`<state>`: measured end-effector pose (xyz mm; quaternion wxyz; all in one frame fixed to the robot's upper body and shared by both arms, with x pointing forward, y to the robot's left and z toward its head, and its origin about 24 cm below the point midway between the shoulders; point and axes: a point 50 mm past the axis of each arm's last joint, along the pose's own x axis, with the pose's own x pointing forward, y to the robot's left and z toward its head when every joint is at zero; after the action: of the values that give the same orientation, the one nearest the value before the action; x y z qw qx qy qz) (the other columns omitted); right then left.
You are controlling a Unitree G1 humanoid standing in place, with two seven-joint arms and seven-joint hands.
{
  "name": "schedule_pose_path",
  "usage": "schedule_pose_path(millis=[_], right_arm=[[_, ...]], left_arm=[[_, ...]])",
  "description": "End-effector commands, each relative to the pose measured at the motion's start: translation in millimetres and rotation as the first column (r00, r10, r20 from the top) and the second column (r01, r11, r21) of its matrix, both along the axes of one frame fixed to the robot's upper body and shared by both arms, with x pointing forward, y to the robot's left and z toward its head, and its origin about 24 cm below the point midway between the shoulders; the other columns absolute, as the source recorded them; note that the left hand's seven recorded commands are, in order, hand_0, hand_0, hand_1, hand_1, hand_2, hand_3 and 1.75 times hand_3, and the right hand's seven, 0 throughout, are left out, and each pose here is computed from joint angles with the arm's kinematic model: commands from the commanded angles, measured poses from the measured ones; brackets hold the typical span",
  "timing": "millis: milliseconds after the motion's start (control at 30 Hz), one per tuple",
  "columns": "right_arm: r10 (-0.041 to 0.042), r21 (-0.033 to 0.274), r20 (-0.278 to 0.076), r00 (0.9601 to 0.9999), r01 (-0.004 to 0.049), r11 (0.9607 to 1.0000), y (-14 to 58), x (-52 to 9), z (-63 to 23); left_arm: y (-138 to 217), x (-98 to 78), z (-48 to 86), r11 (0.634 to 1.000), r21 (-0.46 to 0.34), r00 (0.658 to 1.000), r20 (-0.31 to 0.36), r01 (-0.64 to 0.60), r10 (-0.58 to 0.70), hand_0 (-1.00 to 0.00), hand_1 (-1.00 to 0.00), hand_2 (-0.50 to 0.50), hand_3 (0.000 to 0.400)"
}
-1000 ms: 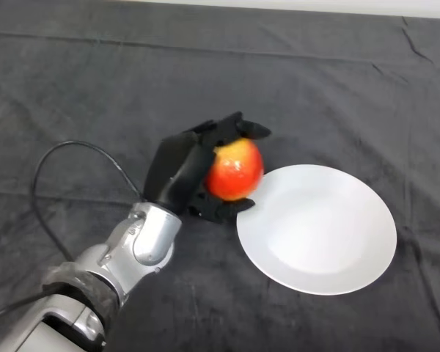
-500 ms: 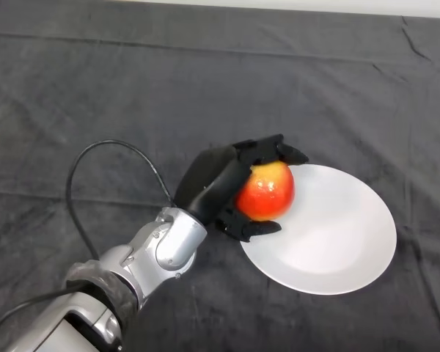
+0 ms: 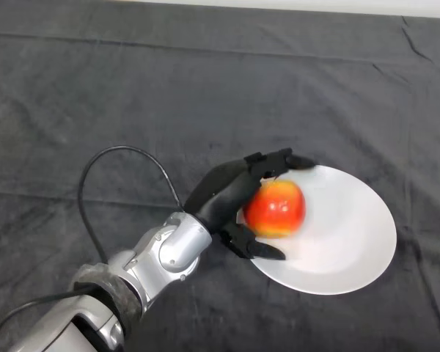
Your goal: Move the apple to the plate
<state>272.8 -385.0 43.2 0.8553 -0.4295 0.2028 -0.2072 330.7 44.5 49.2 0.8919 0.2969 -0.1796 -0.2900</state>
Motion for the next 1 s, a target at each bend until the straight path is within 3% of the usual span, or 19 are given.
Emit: schedule_pose_path(millis=[33, 567, 1000], right_arm=[[-0.0327, 0.004, -0.212, 0.9767, 0.0344, 0.9994, -1.3, -37.1, -46.4], [-0.0326, 0.005, -0.212, 0.9768, 0.0344, 0.9994, -1.2, -37.1, -46.3], [-0.0327, 0.005, -0.212, 0.9768, 0.0345, 0.9994, -1.2, -37.2, -46.3]], left_arm=[[-1.7, 1.4, 3.8, 0.999, 0.023, 1.000, 0.001, 0.027, -0.027, 0.00, 0.00, 0.00, 0.000], [57.4, 15.9, 5.2, 0.993, -0.006, 0.991, -0.059, -0.118, 0.118, 0.00, 0.00, 0.00, 0.000], [126.2, 15.8, 7.8, 0.940, -0.095, 0.944, -0.059, -0.329, 0.324, 0.00, 0.00, 0.00, 0.000]])
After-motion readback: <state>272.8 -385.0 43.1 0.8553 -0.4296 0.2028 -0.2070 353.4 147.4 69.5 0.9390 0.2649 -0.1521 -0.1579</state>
